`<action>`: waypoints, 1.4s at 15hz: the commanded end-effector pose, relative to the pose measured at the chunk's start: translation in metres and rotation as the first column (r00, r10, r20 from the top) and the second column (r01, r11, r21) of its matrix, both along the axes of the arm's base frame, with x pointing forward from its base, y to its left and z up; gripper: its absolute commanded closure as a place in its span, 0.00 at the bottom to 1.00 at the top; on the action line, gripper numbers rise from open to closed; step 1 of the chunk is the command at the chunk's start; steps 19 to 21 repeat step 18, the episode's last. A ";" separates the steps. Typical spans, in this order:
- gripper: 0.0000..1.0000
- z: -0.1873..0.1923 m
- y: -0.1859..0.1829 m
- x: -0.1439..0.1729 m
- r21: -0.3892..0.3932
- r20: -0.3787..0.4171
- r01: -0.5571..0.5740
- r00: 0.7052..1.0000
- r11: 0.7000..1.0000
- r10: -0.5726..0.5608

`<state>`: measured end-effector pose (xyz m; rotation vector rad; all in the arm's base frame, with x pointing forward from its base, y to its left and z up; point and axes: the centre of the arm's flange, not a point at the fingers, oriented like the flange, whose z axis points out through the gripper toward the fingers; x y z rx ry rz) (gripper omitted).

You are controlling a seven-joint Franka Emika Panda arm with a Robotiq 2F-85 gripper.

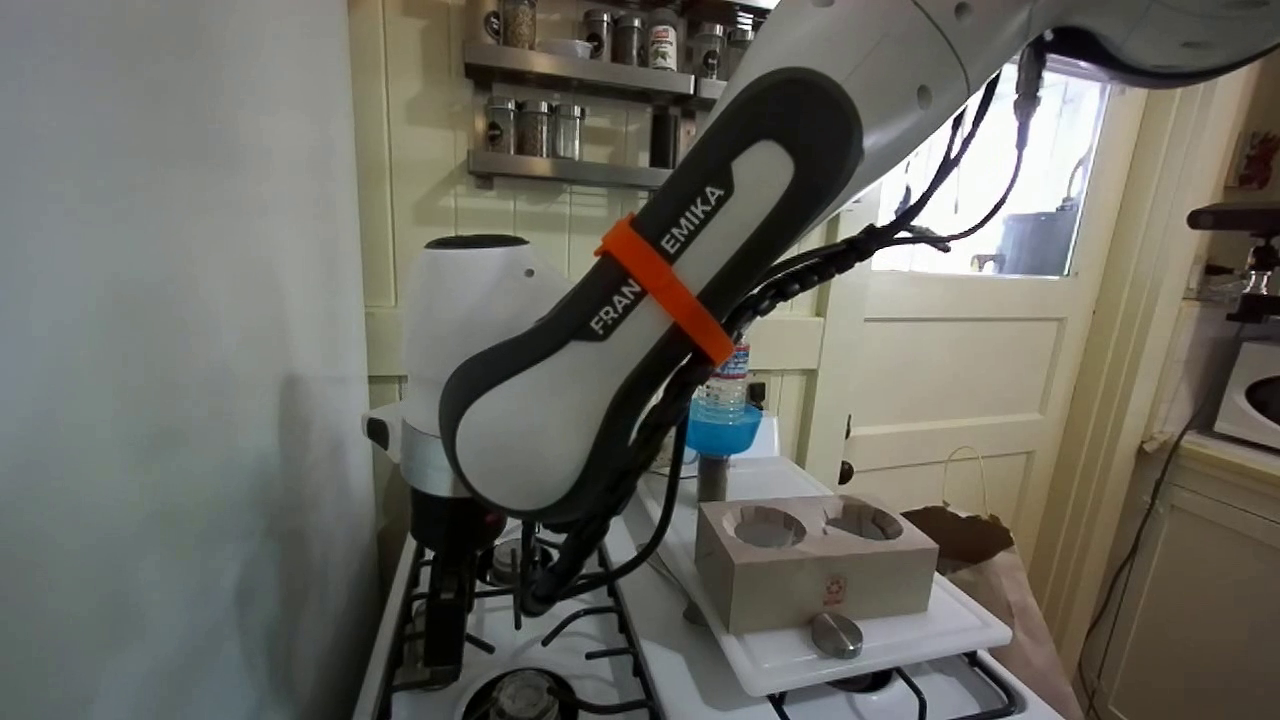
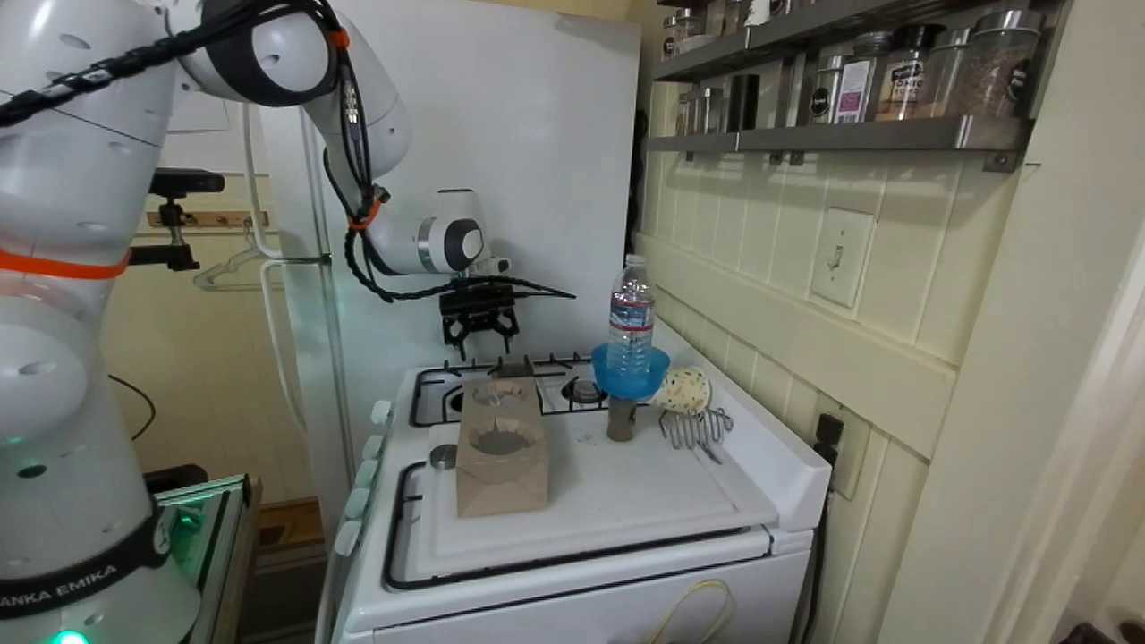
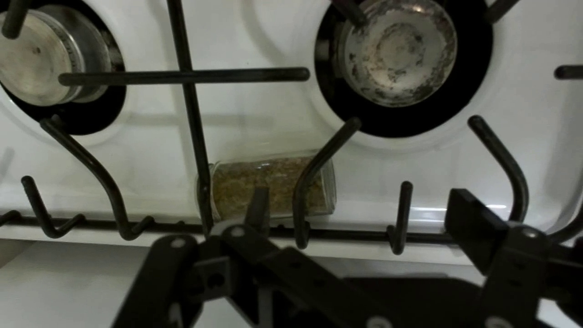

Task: Pick up the spice bottle

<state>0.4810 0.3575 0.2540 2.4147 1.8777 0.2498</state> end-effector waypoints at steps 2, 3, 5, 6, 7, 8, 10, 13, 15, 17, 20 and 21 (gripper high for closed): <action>0.16 0.000 -0.015 -0.009 0.014 -0.011 -0.020 1.000 1.000 0.020; 0.22 -0.001 -0.016 -0.009 0.014 -0.013 -0.024 1.000 1.000 0.025; 0.22 -0.002 -0.019 -0.010 0.010 -0.014 -0.026 1.000 1.000 0.026; 0.21 -0.002 -0.021 -0.009 0.008 -0.015 -0.027 1.000 1.000 0.027; 0.20 -0.003 -0.022 -0.010 0.007 -0.014 -0.027 1.000 1.000 0.027; 0.20 -0.003 -0.022 -0.009 0.005 -0.013 -0.028 1.000 1.000 0.028; 0.21 -0.003 -0.024 -0.009 -0.001 -0.016 -0.022 1.000 1.000 0.022; 0.22 0.000 -0.028 -0.009 -0.013 -0.021 -0.018 1.000 1.000 0.018; 0.05 0.003 -0.031 -0.007 -0.013 -0.014 -0.026 1.000 1.000 0.026; 0.08 -0.003 -0.022 0.001 -0.017 -0.012 -0.016 1.000 1.000 0.016; 0.01 -0.002 -0.023 0.002 -0.018 -0.010 -0.021 1.000 1.000 0.021; 0.01 -0.002 -0.023 0.002 -0.018 -0.010 -0.021 1.000 1.000 0.021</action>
